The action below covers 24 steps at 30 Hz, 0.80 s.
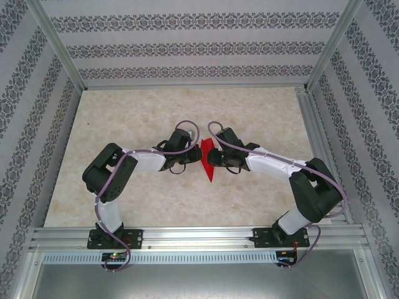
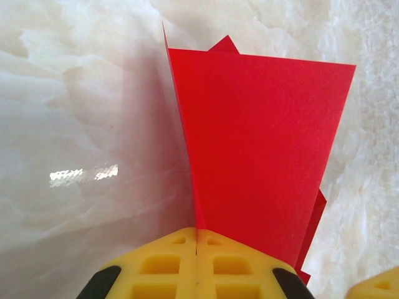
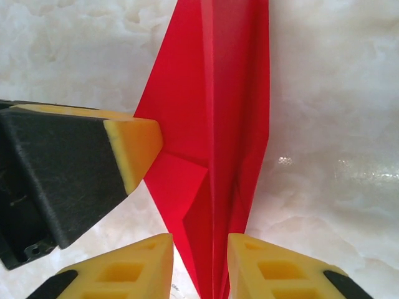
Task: Fold a paper plane with a square sheet of paper (pick it up from the middle)
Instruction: Move a paper plane to the center of the table.
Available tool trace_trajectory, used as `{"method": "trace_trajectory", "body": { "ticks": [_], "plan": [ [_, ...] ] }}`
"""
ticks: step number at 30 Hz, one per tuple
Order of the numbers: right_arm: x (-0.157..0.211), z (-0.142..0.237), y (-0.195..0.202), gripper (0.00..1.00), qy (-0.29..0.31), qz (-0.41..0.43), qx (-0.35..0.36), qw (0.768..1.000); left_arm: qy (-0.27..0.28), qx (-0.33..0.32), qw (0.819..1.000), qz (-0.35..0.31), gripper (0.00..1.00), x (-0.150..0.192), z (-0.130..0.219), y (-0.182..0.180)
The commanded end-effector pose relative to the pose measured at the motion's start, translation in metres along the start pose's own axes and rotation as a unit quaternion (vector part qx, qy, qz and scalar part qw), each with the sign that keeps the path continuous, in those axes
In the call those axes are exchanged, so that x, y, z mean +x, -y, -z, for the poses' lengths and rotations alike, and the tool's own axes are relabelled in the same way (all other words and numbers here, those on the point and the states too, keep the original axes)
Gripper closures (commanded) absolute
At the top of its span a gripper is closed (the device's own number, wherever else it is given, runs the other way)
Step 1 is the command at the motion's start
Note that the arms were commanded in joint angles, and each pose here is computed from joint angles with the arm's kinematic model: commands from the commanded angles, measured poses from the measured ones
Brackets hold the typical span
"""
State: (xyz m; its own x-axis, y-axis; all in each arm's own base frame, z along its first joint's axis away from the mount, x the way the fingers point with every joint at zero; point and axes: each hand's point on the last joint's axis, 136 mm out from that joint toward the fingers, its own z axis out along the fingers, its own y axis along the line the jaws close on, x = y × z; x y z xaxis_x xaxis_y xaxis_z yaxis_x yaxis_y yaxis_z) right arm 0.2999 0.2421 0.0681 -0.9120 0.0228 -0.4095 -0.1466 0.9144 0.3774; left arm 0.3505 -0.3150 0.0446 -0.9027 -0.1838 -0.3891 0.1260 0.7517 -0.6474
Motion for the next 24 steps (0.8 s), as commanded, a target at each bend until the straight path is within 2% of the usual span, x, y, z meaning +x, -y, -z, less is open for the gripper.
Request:
{"method": "trace_trajectory", "body": {
  "ticks": [1, 5, 14, 24],
  "plan": [
    [0.000, -0.002, -0.009, 0.72, -0.006, 0.013, -0.005, 1.000, 0.016, 0.021, 1.000, 0.001, 1.00, -0.012, 0.003, 0.008],
    [0.001, -0.003, -0.003, 0.66, -0.005, 0.015, 0.015, 1.000, 0.015, 0.017, 1.000, 0.001, 1.00, -0.011, 0.003, 0.007],
    [0.008, -0.012, 0.003, 0.62, -0.023, 0.015, 0.028, 0.999, 0.014, 0.017, 1.000, 0.001, 1.00, -0.010, 0.003, 0.006],
    [0.011, -0.017, -0.012, 0.71, -0.034, 0.028, -0.004, 0.999, 0.012, 0.019, 1.000, 0.000, 1.00, -0.010, 0.003, 0.007]
  ]
}}
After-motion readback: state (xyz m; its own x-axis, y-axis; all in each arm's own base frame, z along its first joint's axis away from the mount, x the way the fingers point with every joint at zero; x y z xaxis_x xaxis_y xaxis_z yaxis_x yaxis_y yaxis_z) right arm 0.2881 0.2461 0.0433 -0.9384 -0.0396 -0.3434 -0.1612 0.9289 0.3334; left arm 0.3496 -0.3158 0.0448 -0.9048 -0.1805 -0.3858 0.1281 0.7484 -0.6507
